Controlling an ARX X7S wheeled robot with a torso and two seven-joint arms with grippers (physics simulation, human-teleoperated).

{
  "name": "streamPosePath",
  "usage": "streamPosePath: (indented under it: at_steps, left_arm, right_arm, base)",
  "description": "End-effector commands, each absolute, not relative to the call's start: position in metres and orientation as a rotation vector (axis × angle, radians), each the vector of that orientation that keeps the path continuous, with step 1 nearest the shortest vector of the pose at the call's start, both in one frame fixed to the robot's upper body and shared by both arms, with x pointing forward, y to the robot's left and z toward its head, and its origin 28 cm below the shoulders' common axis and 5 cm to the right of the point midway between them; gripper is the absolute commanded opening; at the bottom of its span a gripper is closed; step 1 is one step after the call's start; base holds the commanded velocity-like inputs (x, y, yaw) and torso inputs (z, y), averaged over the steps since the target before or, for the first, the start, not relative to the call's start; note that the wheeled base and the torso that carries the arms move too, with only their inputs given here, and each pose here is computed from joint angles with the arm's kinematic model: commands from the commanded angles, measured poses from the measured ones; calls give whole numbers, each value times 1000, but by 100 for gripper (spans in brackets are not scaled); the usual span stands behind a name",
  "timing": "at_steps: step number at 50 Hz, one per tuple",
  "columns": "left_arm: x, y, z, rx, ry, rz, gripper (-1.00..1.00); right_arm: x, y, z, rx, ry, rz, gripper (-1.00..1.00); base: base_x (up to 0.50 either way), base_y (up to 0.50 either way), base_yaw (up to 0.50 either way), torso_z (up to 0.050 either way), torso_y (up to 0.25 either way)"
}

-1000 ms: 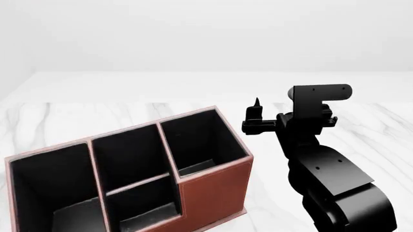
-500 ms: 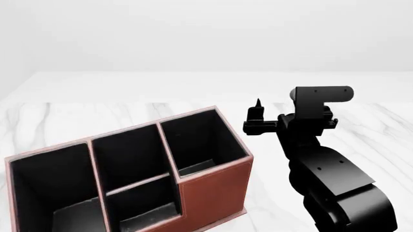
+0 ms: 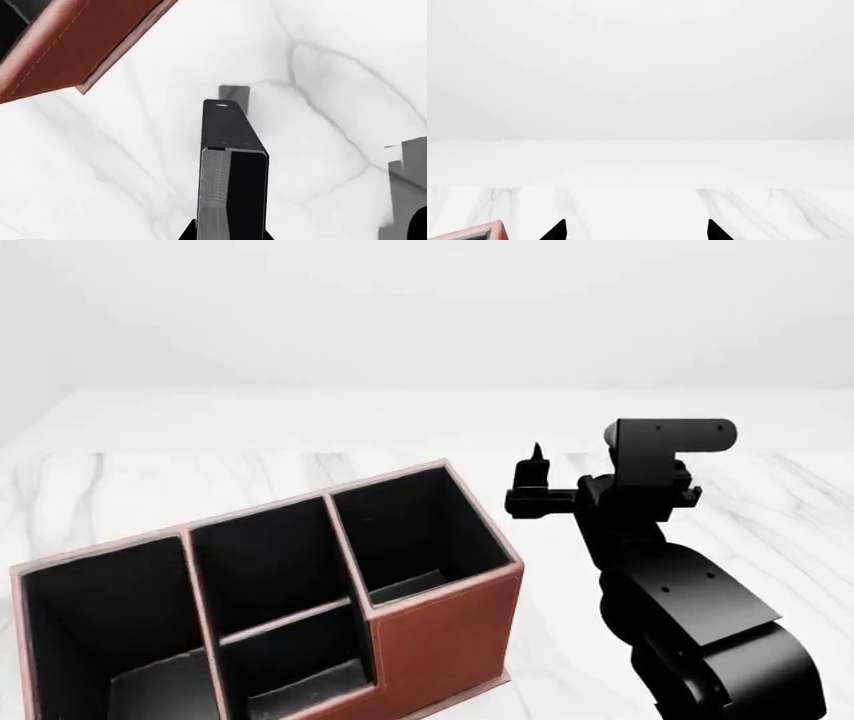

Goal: Pick up the book and place it in the front compartment of the caddy.

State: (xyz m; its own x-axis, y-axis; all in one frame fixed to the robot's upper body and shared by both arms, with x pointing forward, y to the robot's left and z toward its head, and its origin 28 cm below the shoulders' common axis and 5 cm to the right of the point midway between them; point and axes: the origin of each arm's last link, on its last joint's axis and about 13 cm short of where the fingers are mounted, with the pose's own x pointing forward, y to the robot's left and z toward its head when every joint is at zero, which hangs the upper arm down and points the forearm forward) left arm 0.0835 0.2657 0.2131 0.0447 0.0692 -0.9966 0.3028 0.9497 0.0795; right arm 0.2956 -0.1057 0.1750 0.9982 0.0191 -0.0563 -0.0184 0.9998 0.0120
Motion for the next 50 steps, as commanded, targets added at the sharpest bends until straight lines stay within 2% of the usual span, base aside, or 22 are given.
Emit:
streamPosePath:
  at_steps: [1, 29, 50]
  left_arm:
    - [98, 265, 270, 471, 1367, -143, -100]
    - [140, 255, 344, 764, 1073, -306, -100]
    - [148, 241, 402, 800, 901, -353, -100]
  right_arm:
    - [295, -105, 177, 12, 53, 23, 100]
    - [298, -106, 179, 16, 56, 21, 100]
    - [303, -106, 176, 16, 68, 10, 100]
  base:
    - [0, 0, 0, 0, 0]
    - [0, 0, 0, 0, 0]
    - [0, 0, 0, 0, 0]
